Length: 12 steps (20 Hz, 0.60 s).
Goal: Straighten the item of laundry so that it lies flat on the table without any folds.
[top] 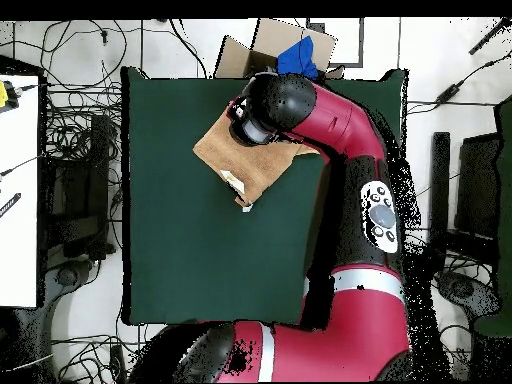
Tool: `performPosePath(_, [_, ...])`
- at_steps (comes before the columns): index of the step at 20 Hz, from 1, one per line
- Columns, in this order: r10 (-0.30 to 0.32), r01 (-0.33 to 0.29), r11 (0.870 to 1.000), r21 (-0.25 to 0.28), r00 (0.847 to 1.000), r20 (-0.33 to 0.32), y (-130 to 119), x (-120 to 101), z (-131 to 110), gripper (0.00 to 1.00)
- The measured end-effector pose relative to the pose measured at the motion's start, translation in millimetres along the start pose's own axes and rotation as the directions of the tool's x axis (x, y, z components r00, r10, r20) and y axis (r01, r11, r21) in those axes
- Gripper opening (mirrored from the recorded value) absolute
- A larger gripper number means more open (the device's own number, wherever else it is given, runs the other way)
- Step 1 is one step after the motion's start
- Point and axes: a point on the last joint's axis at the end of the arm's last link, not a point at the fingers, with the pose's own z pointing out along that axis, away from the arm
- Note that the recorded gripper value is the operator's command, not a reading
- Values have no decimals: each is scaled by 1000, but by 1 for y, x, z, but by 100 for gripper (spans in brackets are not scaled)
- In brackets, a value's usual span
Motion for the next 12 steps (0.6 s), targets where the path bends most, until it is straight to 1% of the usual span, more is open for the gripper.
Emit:
performPosePath(6, [7, -7, 1000, 13, 1000, -25, -9, 10, 3, 100])
performPosePath(12, [21, -21, 1000, 20, 999, -27, -24, 10, -4, 100])
